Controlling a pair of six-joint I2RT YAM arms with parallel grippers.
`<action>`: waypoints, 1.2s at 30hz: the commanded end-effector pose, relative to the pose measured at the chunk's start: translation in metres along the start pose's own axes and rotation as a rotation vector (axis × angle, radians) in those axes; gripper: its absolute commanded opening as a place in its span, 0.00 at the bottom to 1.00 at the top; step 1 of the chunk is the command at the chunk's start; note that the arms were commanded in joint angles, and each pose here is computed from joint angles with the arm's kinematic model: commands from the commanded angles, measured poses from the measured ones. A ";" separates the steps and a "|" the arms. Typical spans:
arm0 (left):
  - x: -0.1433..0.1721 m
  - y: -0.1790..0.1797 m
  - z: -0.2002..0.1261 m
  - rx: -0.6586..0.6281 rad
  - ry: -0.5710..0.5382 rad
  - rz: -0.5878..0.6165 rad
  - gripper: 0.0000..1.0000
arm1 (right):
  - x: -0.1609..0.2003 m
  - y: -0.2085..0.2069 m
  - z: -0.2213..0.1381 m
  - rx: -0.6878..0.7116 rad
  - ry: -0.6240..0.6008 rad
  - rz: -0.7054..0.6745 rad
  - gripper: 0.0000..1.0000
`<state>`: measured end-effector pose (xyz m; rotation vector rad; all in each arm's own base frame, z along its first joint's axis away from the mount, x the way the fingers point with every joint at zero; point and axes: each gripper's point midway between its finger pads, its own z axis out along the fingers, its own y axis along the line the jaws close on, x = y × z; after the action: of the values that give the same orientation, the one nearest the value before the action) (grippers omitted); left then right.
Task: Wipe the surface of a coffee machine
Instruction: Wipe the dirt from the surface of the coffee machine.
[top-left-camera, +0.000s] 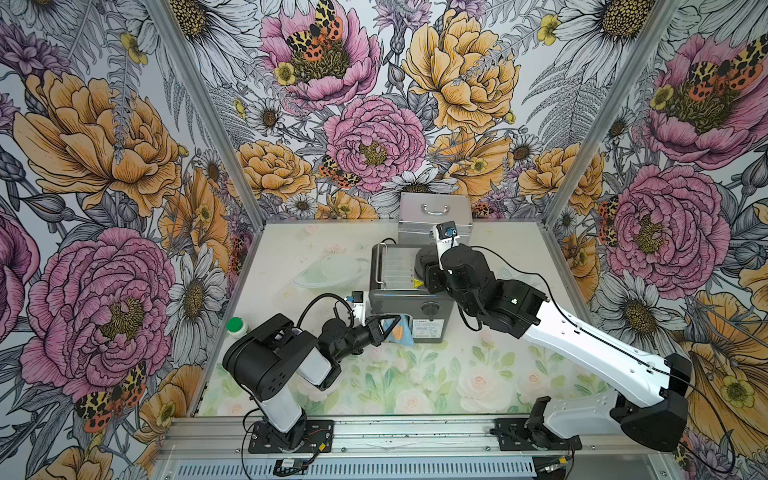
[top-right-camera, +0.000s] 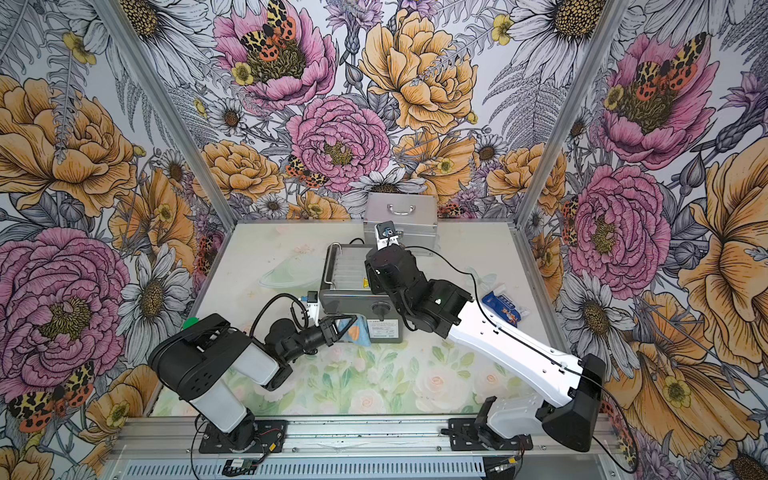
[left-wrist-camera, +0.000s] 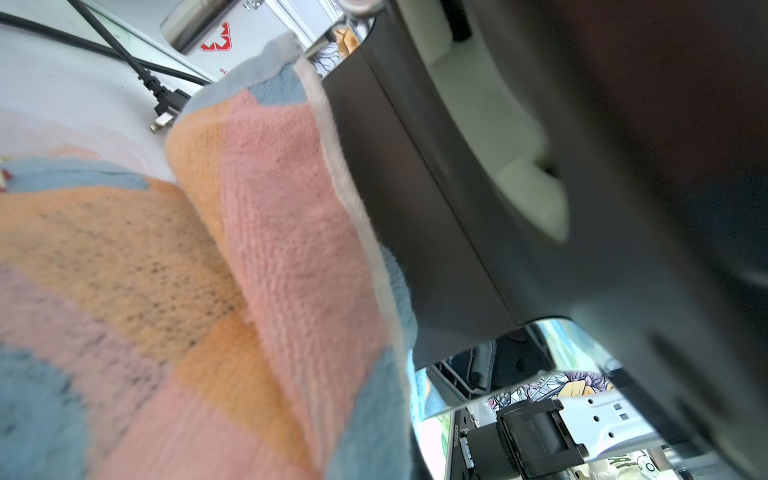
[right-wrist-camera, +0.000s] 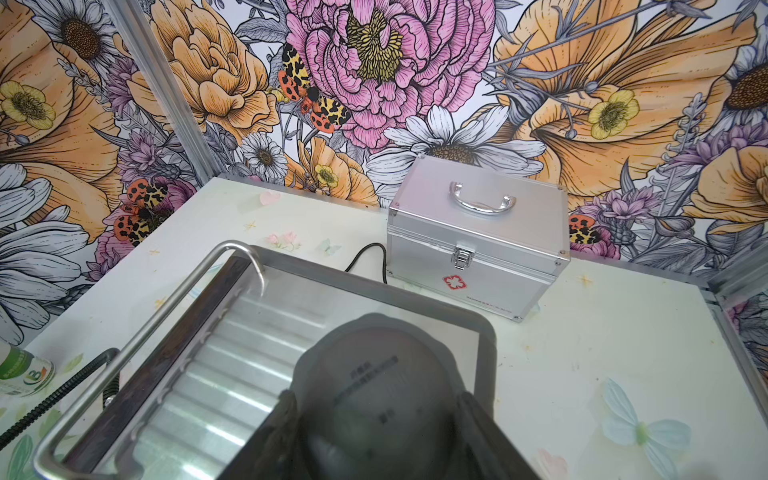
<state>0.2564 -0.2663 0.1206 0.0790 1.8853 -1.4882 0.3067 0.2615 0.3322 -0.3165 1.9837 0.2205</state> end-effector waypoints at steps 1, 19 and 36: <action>-0.002 -0.012 -0.001 0.056 0.016 -0.026 0.00 | 0.028 0.002 0.003 0.001 0.101 -0.065 0.61; -0.016 0.002 -0.013 0.061 0.055 -0.415 0.00 | 0.031 -0.003 0.000 0.016 0.099 -0.065 0.61; -0.044 0.018 0.024 0.102 0.087 -0.420 0.00 | 0.038 0.000 0.009 0.022 0.122 -0.083 0.60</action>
<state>0.3043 -0.2641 0.1228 -0.2564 1.9953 -1.8599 0.3064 0.2613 0.3321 -0.3164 1.9828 0.2177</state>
